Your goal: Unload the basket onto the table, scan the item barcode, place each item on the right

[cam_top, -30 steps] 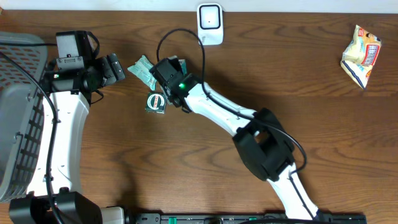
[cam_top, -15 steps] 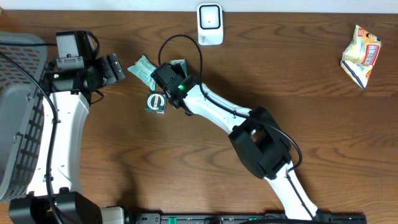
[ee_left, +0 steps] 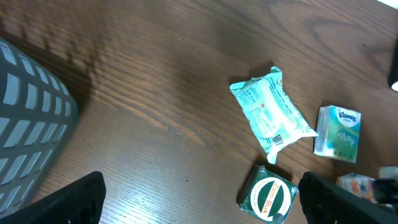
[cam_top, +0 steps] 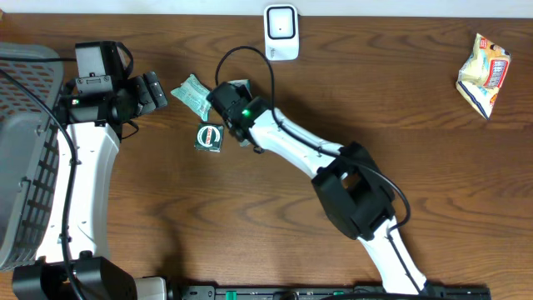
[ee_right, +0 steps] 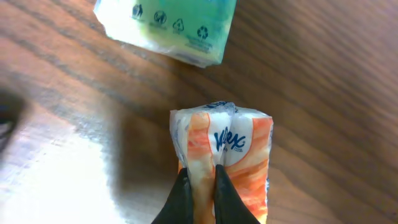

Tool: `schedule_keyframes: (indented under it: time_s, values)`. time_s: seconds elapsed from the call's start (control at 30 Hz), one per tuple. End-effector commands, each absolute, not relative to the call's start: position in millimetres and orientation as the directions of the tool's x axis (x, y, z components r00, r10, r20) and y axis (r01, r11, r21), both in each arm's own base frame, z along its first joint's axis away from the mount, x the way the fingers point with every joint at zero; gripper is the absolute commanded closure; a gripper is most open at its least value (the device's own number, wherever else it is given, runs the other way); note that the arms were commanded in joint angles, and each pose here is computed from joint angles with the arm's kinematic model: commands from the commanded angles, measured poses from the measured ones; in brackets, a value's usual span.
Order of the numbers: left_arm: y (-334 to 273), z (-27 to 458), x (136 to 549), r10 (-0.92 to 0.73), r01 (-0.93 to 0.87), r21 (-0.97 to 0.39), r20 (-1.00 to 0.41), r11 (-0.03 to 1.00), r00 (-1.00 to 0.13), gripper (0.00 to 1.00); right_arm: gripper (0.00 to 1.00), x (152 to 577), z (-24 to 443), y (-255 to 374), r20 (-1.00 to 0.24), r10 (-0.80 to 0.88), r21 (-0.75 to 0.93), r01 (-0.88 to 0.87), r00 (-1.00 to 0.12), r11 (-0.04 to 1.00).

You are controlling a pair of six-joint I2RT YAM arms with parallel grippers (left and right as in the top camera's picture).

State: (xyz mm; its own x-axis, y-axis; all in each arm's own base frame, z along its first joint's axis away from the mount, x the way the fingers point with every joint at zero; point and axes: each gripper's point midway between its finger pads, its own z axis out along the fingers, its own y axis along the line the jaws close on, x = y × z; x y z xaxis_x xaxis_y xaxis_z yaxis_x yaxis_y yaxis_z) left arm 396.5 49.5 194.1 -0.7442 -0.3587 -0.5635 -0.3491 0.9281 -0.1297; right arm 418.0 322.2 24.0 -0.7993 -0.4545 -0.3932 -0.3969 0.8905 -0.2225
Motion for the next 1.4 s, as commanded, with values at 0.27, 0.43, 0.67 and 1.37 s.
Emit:
schedule_keyframes:
  time_s: [0.27, 0.43, 0.67, 1.37]
  values:
    - [52, 190, 395, -0.370, -0.364, -0.126, -0.553, 0.923, -0.747, 0.02, 0.99, 405, 113, 316, -0.300, -0.281, 0.485, -0.399, -0.912, 0.778]
    - [52, 190, 395, -0.370, -0.364, -0.126, -0.553, 0.923, -0.746, 0.02, 0.99, 394, 97, 295, -0.142, -0.249, 0.694, -0.276, -0.958, 0.665]
    - [52, 190, 395, -0.370, -0.364, -0.126, -0.553, 0.923, -0.746, 0.02, 0.99, 395, 63, 243, -0.005, -0.137, 0.771, -0.091, -0.991, 0.630]
    - [52, 190, 395, -0.370, -0.364, -0.126, -0.553, 0.923, -0.746, 0.02, 0.64, 411, 32, 96, 0.068, 0.062, 0.527, 0.088, -0.996, 0.845]
